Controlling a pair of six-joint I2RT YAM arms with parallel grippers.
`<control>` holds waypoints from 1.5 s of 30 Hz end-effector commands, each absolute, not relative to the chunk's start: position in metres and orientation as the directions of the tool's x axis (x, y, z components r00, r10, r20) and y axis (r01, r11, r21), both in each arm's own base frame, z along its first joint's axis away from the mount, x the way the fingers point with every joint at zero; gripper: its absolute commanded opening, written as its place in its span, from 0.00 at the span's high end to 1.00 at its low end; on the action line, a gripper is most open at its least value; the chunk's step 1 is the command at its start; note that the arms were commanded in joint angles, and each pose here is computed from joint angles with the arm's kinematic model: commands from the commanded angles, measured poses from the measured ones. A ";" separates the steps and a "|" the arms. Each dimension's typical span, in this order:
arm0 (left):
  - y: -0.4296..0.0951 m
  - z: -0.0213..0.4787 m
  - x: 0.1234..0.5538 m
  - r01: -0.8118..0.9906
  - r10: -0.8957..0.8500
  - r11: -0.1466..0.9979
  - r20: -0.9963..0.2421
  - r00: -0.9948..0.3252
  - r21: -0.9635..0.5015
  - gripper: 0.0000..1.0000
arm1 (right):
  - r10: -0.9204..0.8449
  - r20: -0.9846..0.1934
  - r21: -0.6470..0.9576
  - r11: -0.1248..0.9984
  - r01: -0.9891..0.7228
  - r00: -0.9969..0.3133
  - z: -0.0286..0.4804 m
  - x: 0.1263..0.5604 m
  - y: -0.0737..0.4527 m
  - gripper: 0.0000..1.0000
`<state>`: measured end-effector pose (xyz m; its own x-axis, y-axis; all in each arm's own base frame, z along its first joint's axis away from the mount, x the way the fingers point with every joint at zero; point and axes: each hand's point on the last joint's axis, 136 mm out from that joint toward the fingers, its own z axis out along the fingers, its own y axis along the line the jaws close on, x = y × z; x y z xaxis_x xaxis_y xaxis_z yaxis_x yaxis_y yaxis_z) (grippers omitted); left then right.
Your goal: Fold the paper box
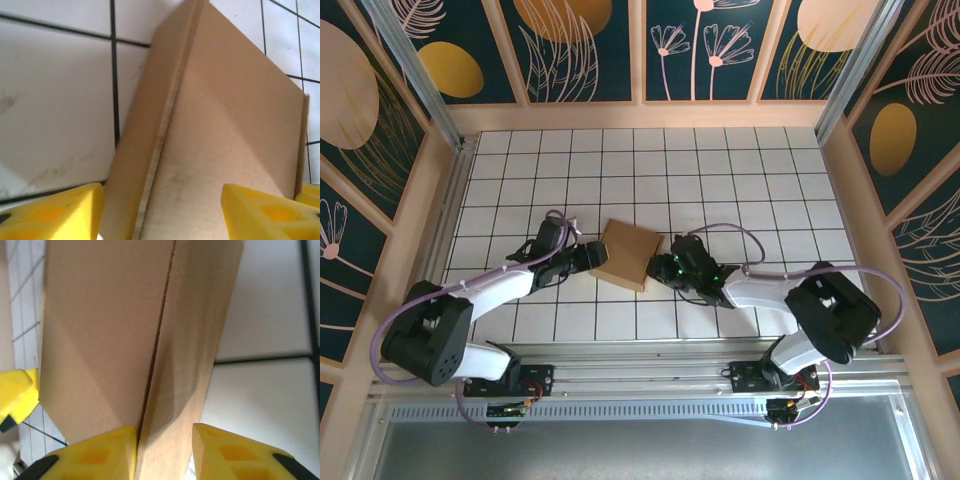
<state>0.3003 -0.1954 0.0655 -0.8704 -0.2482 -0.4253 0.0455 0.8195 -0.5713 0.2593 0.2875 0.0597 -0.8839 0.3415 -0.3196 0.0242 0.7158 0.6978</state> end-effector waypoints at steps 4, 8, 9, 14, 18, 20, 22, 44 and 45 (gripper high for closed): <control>-0.224 0.056 0.314 0.078 -0.246 0.744 -0.380 -0.891 -0.664 0.55 | 0.409 -0.339 0.674 0.734 0.085 -0.847 0.040 0.316 0.272 0.76; -0.229 0.054 0.341 0.065 -0.275 0.751 -0.401 -0.874 -0.657 0.57 | 0.383 -0.383 0.643 0.764 0.055 -0.841 0.039 0.353 0.265 0.76; -0.232 0.056 0.350 0.065 -0.288 0.746 -0.409 -0.866 -0.663 0.57 | 0.370 -0.397 0.634 0.772 0.040 -0.840 0.039 0.361 0.265 0.76; -0.236 0.058 0.402 0.035 -0.375 0.729 -0.442 -0.815 -0.683 0.56 | 0.329 -0.441 0.599 0.801 -0.001 -0.835 0.042 0.395 0.273 0.77; -0.224 0.070 0.417 0.018 -0.443 0.705 -0.460 -0.770 -0.709 0.56 | 0.326 -0.471 0.600 0.799 -0.028 -0.820 0.058 0.404 0.275 0.77; -0.220 0.075 0.421 0.023 -0.437 0.716 -0.475 -0.764 -0.697 0.55 | 0.319 -0.494 0.596 0.802 -0.048 -0.809 0.075 0.407 0.276 0.76; -0.219 0.084 0.423 0.041 -0.422 0.723 -0.488 -0.764 -0.690 0.53 | 0.339 -0.520 0.603 0.796 -0.056 -0.784 0.101 0.414 0.265 0.72; 0.011 0.182 0.328 -0.400 0.023 0.914 -0.993 -0.115 0.068 0.01 | 0.192 -0.973 0.168 0.969 0.183 -0.128 0.138 0.358 -0.037 0.08; 0.017 0.177 0.327 -0.404 0.034 0.912 -0.994 -0.107 0.075 0.01 | 0.190 -0.973 0.169 0.974 0.151 -0.133 0.139 0.365 -0.033 0.08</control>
<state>0.3335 -0.0129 0.1550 -0.2118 -0.0749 -0.9744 -0.2910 0.9567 -0.0103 0.3385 -0.0485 0.0809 -0.3524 0.2677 -0.8967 0.3191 0.9352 0.1538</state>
